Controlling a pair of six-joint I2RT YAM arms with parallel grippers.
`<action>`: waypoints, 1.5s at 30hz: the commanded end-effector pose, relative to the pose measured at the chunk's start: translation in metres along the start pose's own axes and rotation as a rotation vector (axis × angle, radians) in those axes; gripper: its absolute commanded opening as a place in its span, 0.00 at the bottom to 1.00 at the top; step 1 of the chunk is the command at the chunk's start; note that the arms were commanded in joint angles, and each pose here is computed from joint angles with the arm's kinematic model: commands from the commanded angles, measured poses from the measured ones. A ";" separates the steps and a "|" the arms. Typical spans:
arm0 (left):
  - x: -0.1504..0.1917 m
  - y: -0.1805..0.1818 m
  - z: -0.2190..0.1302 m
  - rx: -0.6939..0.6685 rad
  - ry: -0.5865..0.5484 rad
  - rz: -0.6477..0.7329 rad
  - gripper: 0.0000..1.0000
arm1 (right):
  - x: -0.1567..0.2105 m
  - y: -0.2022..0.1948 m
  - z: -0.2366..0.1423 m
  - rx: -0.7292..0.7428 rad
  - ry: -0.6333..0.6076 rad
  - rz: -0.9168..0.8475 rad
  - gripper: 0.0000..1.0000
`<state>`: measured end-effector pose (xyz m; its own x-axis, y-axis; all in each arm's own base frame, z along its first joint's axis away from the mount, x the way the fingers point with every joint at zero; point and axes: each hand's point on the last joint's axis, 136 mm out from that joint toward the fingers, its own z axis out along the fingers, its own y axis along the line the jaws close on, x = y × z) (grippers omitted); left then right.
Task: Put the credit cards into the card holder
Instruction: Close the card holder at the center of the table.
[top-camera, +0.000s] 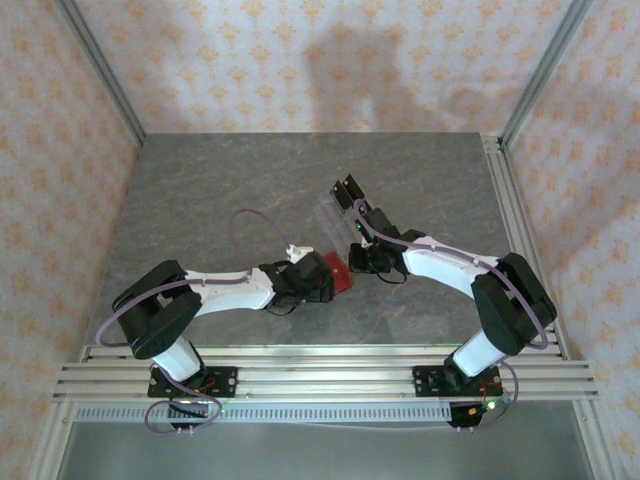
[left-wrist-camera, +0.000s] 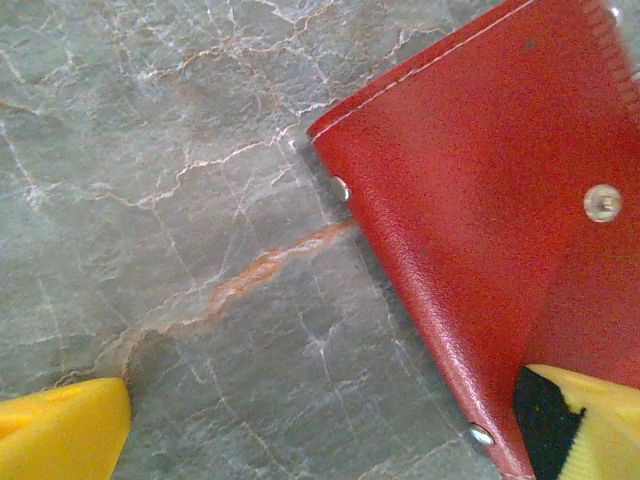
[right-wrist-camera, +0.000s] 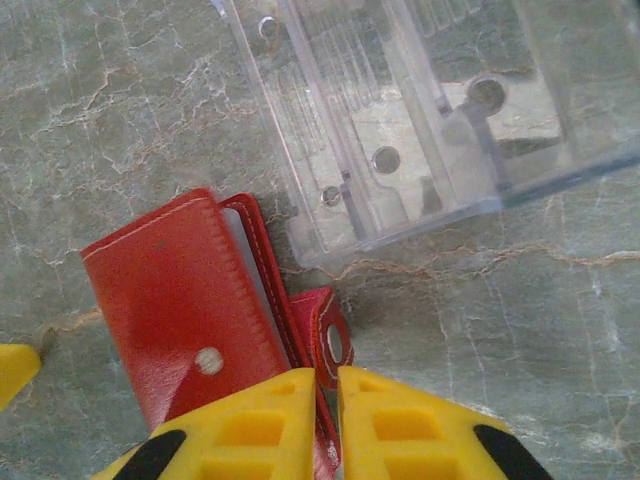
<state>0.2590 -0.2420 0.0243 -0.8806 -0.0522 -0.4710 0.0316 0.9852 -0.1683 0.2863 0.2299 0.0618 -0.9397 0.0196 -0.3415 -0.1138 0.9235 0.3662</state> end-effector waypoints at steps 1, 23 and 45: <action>0.006 0.000 0.007 -0.022 0.018 0.026 1.00 | -0.007 0.003 -0.007 -0.010 -0.009 -0.017 0.12; 0.008 0.014 0.011 -0.040 0.077 0.083 1.00 | -0.003 0.033 -0.027 -0.180 0.028 -0.061 0.00; 0.014 0.017 0.018 -0.023 0.106 0.082 1.00 | -0.028 0.011 -0.007 0.020 0.022 -0.115 0.32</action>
<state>0.2605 -0.2395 0.0204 -0.9020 0.0110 -0.4316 0.0821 0.9858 -0.1466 0.3070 0.2424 0.0852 -0.9263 -0.0685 -0.3704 -0.2093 0.9112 0.3549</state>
